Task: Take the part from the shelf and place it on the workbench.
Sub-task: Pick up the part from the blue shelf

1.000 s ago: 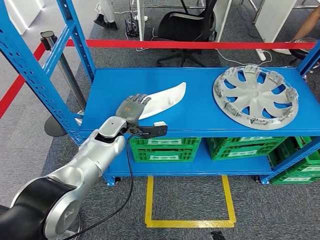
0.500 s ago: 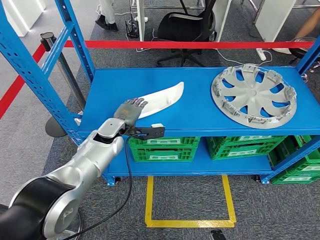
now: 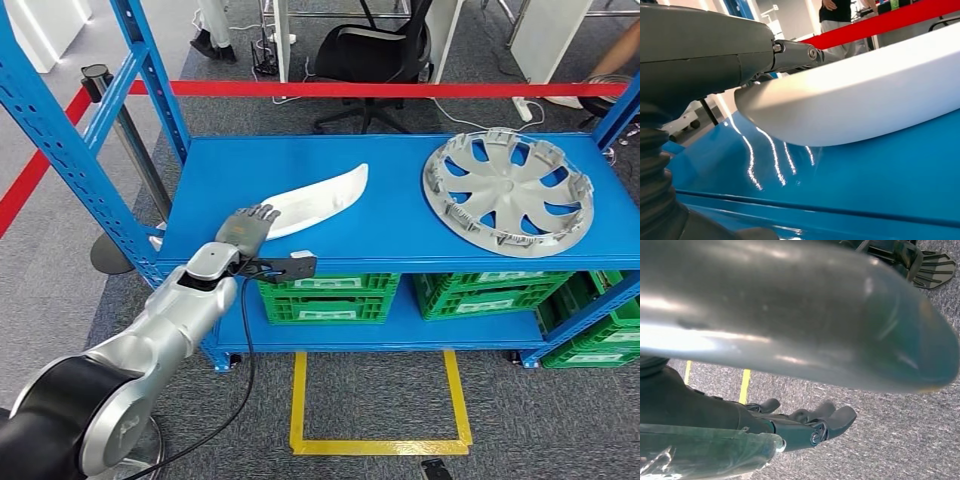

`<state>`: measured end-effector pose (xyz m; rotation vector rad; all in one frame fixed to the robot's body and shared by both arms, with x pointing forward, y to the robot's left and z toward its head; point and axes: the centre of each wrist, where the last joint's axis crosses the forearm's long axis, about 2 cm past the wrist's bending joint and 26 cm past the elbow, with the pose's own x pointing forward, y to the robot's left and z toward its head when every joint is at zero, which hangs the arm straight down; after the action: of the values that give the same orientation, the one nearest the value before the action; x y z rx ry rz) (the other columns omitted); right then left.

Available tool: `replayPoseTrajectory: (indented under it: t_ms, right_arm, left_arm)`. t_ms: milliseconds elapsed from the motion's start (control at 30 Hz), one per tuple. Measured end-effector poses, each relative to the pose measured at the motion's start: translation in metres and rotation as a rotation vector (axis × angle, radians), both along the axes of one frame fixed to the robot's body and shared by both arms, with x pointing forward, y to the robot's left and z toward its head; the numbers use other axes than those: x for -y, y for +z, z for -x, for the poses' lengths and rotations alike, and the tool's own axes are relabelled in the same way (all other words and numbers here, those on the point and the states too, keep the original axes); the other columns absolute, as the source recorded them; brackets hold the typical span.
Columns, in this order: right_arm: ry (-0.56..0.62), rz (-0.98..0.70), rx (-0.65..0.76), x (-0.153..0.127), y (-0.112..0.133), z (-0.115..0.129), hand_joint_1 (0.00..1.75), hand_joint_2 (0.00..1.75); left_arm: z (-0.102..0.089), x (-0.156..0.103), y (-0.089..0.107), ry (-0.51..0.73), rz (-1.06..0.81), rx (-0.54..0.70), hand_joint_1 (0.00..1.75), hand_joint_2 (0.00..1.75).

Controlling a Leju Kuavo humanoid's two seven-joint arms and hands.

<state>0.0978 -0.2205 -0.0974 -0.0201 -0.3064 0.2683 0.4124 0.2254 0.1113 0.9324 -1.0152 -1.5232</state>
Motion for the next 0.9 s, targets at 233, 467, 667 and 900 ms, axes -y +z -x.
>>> replayPoseTrajectory:
  t_ms: [233, 467, 667, 900]
  right_arm:
    - [0.0, 0.0, -0.001, 0.0, 0.0, 0.0, 0.0, 0.0]
    - [-0.001, 0.0, 0.0, 0.0, 0.0, 0.001, 0.0, 0.0]
    - [0.0, 0.0, 0.0, 0.0, 0.0, 0.001, 0.0, 0.0]
    - [0.0, 0.0, 0.0, 0.0, 0.0, 0.001, 0.0, 0.0]
  left_arm:
    - [0.002, -0.003, -0.003, 0.008, -0.001, 0.001, 0.62, 1.75]
    - [0.004, -0.004, -0.006, 0.011, 0.001, -0.003, 0.56, 1.75]
    - [0.006, -0.005, -0.009, 0.013, 0.001, -0.009, 1.31, 1.75]
    - [0.008, -0.005, -0.011, 0.011, 0.002, -0.012, 1.49, 1.75]
